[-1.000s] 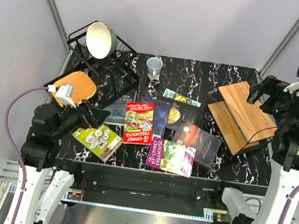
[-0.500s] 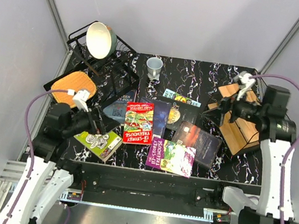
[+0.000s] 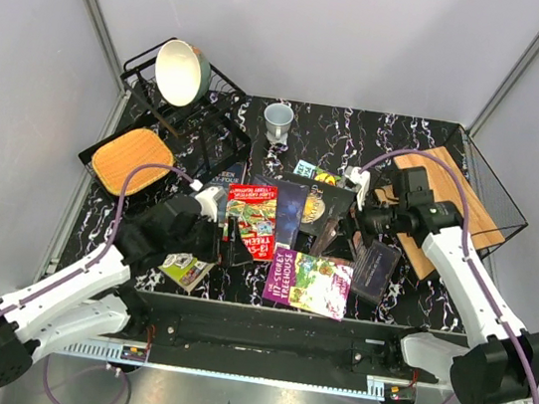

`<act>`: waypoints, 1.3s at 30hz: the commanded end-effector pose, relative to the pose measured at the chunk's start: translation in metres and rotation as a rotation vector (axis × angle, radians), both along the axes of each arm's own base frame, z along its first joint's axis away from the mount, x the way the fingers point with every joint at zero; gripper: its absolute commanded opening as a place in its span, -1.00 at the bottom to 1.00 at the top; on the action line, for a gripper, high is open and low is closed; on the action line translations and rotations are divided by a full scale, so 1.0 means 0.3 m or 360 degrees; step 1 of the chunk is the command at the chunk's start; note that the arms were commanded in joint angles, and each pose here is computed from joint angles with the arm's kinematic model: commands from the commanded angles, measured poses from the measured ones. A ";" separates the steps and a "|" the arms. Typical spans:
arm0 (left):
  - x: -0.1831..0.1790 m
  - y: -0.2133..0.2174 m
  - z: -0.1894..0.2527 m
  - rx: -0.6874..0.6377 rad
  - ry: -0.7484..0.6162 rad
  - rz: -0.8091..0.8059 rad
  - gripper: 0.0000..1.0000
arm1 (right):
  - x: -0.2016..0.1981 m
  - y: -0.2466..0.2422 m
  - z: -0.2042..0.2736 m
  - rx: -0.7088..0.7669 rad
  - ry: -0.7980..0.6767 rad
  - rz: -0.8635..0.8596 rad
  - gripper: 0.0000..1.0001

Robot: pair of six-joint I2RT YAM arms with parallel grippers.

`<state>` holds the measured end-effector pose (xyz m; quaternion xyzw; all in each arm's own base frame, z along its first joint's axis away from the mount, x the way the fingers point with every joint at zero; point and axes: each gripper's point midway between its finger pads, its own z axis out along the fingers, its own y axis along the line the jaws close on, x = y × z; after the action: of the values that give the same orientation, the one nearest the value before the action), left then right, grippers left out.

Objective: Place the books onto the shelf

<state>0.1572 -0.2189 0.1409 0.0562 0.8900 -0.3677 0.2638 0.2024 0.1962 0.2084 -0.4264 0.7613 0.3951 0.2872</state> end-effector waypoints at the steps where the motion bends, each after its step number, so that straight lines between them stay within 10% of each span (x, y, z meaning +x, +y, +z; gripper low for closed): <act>1: 0.060 -0.039 0.015 -0.0081 -0.0103 0.0082 0.97 | 0.030 0.015 -0.036 0.0038 -0.0083 -0.0005 0.99; 26: 0.074 -0.321 -0.220 -0.0215 0.0136 -0.0079 0.97 | -0.021 0.025 -0.143 0.0081 0.0078 -0.0011 0.99; 39: -0.033 -0.374 -0.433 -0.0036 0.0357 0.0042 0.59 | -0.022 0.026 -0.145 0.0084 0.0069 -0.0008 0.99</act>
<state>0.1414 -0.3391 0.0404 0.0418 0.8906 -0.4247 0.1571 0.1950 0.1985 0.1542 -0.3950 0.7761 0.4160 0.2620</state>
